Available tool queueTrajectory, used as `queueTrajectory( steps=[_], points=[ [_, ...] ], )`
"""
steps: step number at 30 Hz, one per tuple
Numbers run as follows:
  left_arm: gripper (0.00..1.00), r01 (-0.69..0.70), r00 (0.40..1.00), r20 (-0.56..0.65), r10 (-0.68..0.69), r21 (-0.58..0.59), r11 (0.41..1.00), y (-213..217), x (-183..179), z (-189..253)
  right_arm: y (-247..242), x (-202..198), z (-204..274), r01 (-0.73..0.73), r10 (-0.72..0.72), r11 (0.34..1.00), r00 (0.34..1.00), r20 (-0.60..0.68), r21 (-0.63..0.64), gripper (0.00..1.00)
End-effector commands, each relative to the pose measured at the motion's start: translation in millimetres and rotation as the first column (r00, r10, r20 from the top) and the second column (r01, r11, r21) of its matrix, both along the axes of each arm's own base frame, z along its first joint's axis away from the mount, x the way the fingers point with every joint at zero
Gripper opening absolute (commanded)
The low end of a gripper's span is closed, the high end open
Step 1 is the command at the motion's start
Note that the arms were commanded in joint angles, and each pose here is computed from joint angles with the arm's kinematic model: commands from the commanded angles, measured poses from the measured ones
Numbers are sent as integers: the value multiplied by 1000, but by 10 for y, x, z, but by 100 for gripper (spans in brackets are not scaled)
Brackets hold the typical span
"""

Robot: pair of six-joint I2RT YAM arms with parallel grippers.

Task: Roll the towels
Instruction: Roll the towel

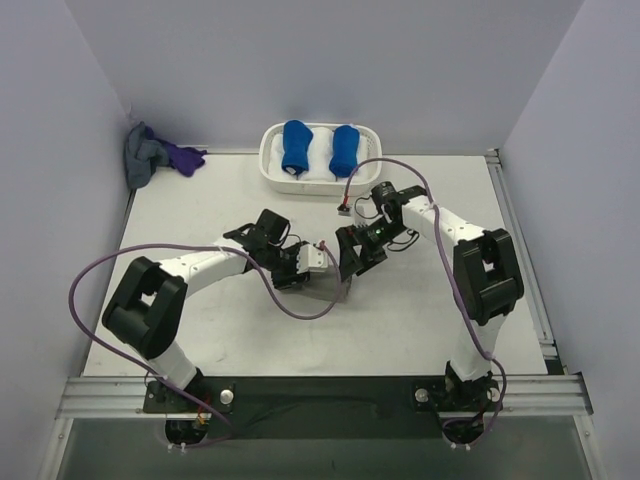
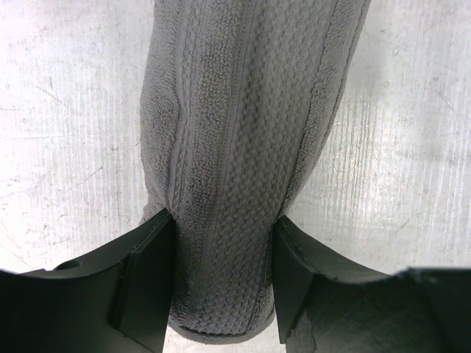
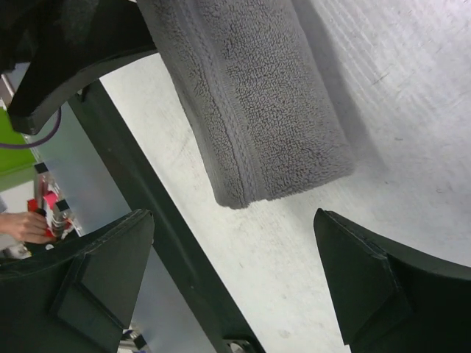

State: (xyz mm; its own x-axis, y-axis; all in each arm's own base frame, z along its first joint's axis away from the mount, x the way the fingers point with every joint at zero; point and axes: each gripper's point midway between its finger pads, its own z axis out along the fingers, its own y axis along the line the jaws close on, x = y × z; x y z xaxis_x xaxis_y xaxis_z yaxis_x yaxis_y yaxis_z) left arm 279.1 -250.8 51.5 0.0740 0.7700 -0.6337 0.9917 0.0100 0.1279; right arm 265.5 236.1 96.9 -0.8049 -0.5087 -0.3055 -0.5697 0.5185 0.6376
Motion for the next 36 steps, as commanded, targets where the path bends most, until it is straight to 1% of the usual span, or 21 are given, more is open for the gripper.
queueTrajectory(
  steps=[1,3,7,8,10,11,13,14,15,16,17,19,20,21,22,24,27,30,31,32,36],
  points=[
    [55,-56,970,-229,82,118,991,218,-405,-335,82,-108,53,45,-43,999,998,-54,32,93],
    [55,-72,967,-236,98,116,991,207,-382,-324,110,-174,-11,58,-54,998,994,-98,39,88],
    [59,-89,963,-244,114,111,990,194,-358,-328,198,-186,-199,75,-68,996,989,-128,49,78],
    [60,-92,964,-241,115,105,990,185,-351,-319,217,-181,-231,81,-73,995,989,-132,50,71],
    [62,-96,966,-231,115,91,991,176,-349,-305,260,-157,-286,101,-89,993,984,-156,66,65],
    [65,-97,968,-224,113,85,992,173,-344,-298,275,-146,-290,106,-93,992,982,-165,74,59],
    [69,-100,973,-202,113,72,992,174,-332,-265,313,-145,-282,120,-101,988,977,-188,92,49],
    [73,-99,976,-191,110,65,993,167,-325,-245,317,-143,-280,129,-109,987,974,-198,93,41],
    [74,-97,978,-178,107,61,993,163,-323,-230,318,-142,-276,130,-109,987,974,-200,97,37],
    [76,-100,982,-153,106,46,994,162,-307,-197,325,-145,-275,131,-107,986,972,-211,104,30],
    [78,-96,986,-137,100,38,995,154,-303,-178,327,-147,-274,137,-111,985,969,-222,106,15],
    [82,-78,993,-93,80,19,997,134,-312,-135,329,-150,-270,146,-114,983,962,-247,115,2],
    [89,-71,995,-76,72,16,997,131,-324,-134,332,-151,-257,151,-115,981,959,-259,122,0],
    [93,-56,997,-48,56,12,998,125,-321,-121,340,-154,-238,156,-115,979,955,-274,134,0],
    [94,-38,999,-10,38,-2,999,84,-313,-75,345,-151,-198,163,-110,974,948,-299,160,0],
    [95,-20,999,26,19,7,1000,99,-328,-118,343,-150,-185,177,-114,969,938,-327,170,0],
    [95,9,999,48,-10,12,1000,87,-353,-153,323,-147,-204,193,-119,965,925,-360,176,0],
    [88,15,999,50,-17,32,999,110,-336,-217,297,-154,-228,198,-124,965,922,-367,172,0],
    [83,15,999,41,-17,45,999,124,-341,-265,297,-151,-231,198,-124,965,923,-365,171,0],
    [81,17,999,39,-19,55,998,138,-343,-289,288,-147,-234,201,-127,965,922,-366,170,0],
    [79,25,999,30,-27,83,996,185,-377,-431,289,-125,-247,217,-134,961,907,-399,172,0]
  ],
)
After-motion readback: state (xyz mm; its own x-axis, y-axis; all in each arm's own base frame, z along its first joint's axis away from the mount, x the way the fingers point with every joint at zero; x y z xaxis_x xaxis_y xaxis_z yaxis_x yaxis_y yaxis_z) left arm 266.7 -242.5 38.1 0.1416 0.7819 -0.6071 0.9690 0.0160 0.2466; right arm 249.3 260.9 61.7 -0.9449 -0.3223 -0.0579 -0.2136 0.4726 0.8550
